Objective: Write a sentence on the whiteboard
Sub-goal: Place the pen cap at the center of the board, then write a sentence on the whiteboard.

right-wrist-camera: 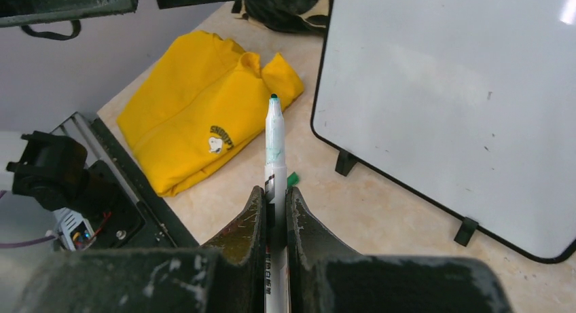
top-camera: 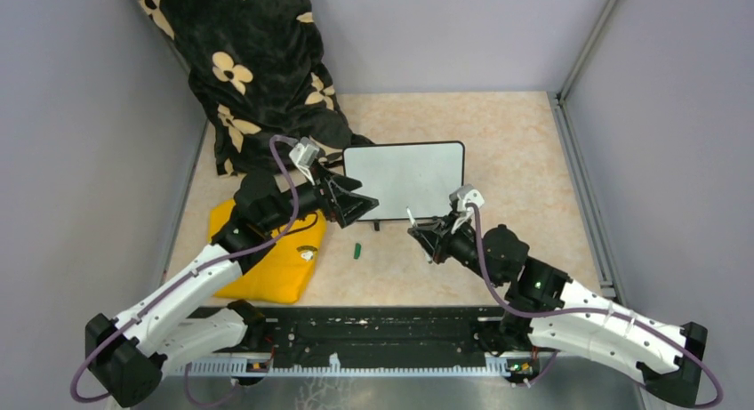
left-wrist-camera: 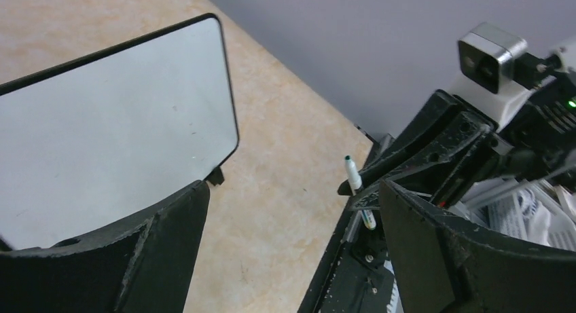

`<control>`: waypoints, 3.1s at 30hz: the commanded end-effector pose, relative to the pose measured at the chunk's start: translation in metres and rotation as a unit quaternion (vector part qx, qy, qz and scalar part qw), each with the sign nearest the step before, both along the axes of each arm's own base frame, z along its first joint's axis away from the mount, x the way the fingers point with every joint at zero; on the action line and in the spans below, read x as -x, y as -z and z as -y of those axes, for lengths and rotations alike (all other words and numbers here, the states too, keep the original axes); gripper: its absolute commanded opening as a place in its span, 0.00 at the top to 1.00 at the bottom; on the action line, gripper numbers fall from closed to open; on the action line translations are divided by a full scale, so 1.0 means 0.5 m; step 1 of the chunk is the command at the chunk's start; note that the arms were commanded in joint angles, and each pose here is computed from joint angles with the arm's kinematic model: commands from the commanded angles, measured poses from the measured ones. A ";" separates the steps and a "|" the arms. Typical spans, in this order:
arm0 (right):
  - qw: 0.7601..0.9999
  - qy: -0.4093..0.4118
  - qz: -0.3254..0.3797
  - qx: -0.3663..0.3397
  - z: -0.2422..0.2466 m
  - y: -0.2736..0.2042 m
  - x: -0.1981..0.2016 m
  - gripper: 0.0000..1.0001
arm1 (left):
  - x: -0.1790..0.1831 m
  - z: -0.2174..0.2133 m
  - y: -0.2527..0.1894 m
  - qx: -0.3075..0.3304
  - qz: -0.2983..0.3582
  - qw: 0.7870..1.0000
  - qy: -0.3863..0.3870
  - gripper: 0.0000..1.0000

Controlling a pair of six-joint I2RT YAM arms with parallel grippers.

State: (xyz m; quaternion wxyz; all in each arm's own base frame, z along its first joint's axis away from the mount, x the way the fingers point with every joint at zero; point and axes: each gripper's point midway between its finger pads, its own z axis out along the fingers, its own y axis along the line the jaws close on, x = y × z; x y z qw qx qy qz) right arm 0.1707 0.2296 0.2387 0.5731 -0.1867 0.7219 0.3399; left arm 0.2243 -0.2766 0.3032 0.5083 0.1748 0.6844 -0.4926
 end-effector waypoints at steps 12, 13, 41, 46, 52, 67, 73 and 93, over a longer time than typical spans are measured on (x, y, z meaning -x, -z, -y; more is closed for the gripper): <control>0.975 -0.210 0.070 -0.029 -0.115 -0.128 0.093 1.00 | 0.181 0.041 -0.027 0.071 0.109 0.955 0.267 0.02; 0.974 -0.213 0.072 -0.033 -0.119 -0.131 0.094 1.00 | 0.185 0.040 -0.024 0.071 0.106 0.954 0.271 0.04; 0.960 -0.270 0.067 -0.043 -0.154 -0.112 0.121 1.00 | 0.221 0.043 -0.009 0.077 0.081 0.935 0.337 0.59; 0.959 -0.273 0.065 -0.042 -0.158 -0.108 0.122 1.00 | 0.221 0.043 -0.008 0.077 0.081 0.935 0.337 0.65; 0.959 -0.271 0.065 -0.043 -0.158 -0.109 0.120 1.00 | 0.221 0.043 -0.007 0.076 0.083 0.935 0.337 0.87; 0.977 -0.169 0.058 -0.113 -0.096 -0.177 0.085 0.48 | 0.173 0.028 -0.065 0.150 0.074 0.960 0.226 1.00; 0.972 -0.105 0.073 -0.196 -0.019 -0.250 0.080 0.40 | 0.117 -0.033 -0.156 0.237 0.099 0.963 0.080 1.00; 0.910 -0.246 0.078 -0.325 -0.143 -0.374 0.124 0.43 | 0.136 -0.116 -0.312 0.404 0.062 0.911 0.053 1.00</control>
